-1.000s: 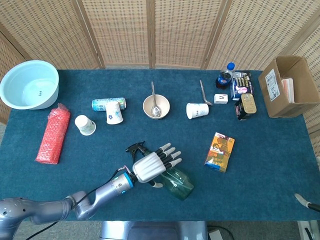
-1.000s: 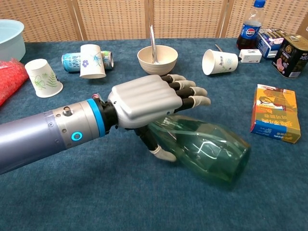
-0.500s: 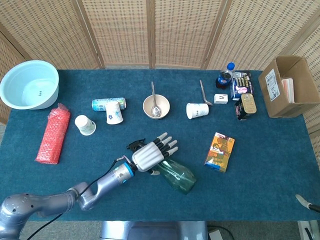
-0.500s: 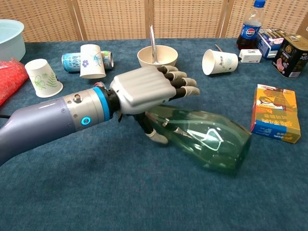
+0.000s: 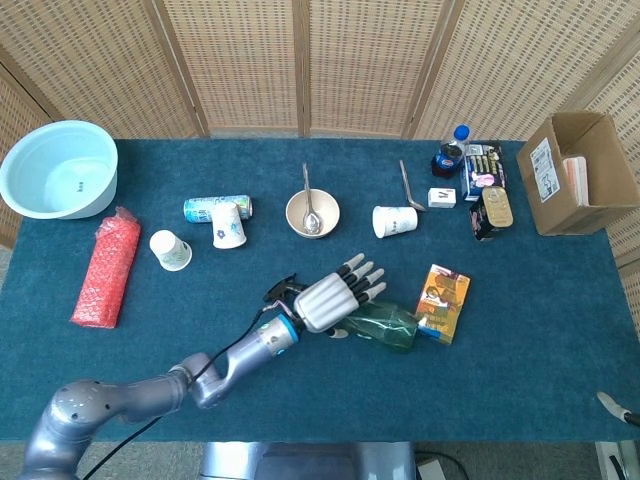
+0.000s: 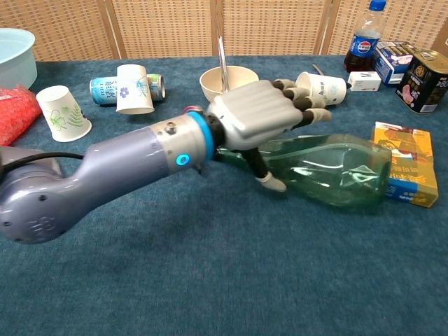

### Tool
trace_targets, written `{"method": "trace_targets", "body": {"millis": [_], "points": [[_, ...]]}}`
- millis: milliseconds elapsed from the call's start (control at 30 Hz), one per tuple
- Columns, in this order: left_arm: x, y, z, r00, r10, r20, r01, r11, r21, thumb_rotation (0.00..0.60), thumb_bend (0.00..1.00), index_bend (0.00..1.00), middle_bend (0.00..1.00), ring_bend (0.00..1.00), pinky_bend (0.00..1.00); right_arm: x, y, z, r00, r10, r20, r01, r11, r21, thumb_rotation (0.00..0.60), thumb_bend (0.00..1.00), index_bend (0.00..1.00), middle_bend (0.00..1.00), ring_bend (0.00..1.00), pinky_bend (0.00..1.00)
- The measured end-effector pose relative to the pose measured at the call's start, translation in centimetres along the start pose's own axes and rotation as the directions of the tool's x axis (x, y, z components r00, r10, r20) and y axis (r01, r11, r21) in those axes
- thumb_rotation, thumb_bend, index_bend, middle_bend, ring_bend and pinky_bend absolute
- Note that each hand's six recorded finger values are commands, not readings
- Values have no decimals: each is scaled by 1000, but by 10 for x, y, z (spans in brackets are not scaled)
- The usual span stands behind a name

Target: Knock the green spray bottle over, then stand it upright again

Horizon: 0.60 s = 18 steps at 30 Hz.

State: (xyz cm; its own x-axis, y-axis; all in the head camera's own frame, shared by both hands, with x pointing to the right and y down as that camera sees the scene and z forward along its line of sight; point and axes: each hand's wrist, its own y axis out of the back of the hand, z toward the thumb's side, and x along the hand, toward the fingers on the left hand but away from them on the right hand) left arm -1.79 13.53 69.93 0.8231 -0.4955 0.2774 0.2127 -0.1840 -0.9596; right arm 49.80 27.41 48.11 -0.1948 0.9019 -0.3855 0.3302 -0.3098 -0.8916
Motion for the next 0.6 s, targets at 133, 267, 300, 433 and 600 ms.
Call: {"method": "trace_targets", "body": {"millis": [133, 267, 300, 433, 600], "points": [[4, 6, 3, 1000, 16, 7, -16, 1000, -4, 334, 172, 0, 0, 0, 0, 2, 3, -3, 1000, -6, 6, 6, 1000, -4, 600, 148, 0, 0, 0, 40], [-7, 15, 0, 999, 40, 23, -39, 999, -20, 334, 172, 0, 0, 0, 0, -1, 2, -4, 1000, 0, 8, 0, 1000, -8, 600, 147, 0, 0, 0, 40], [-11, 17, -2, 999, 46, 26, -45, 999, -25, 335, 172, 0, 0, 0, 0, -2, 2, -4, 1000, 3, 8, -3, 1000, -9, 600, 147, 0, 0, 0, 40], [-33, 29, -10, 997, 66, 37, -64, 997, -51, 334, 172, 0, 0, 0, 0, -10, -1, -4, 1000, 19, 5, -19, 1000, -12, 600, 148, 0, 0, 0, 40], [-66, 46, -28, 997, 69, 24, -67, 993, -92, 335, 171, 0, 0, 0, 0, -26, -7, 2, 999, 46, -19, -46, 999, -10, 600, 147, 0, 0, 0, 40]]}}
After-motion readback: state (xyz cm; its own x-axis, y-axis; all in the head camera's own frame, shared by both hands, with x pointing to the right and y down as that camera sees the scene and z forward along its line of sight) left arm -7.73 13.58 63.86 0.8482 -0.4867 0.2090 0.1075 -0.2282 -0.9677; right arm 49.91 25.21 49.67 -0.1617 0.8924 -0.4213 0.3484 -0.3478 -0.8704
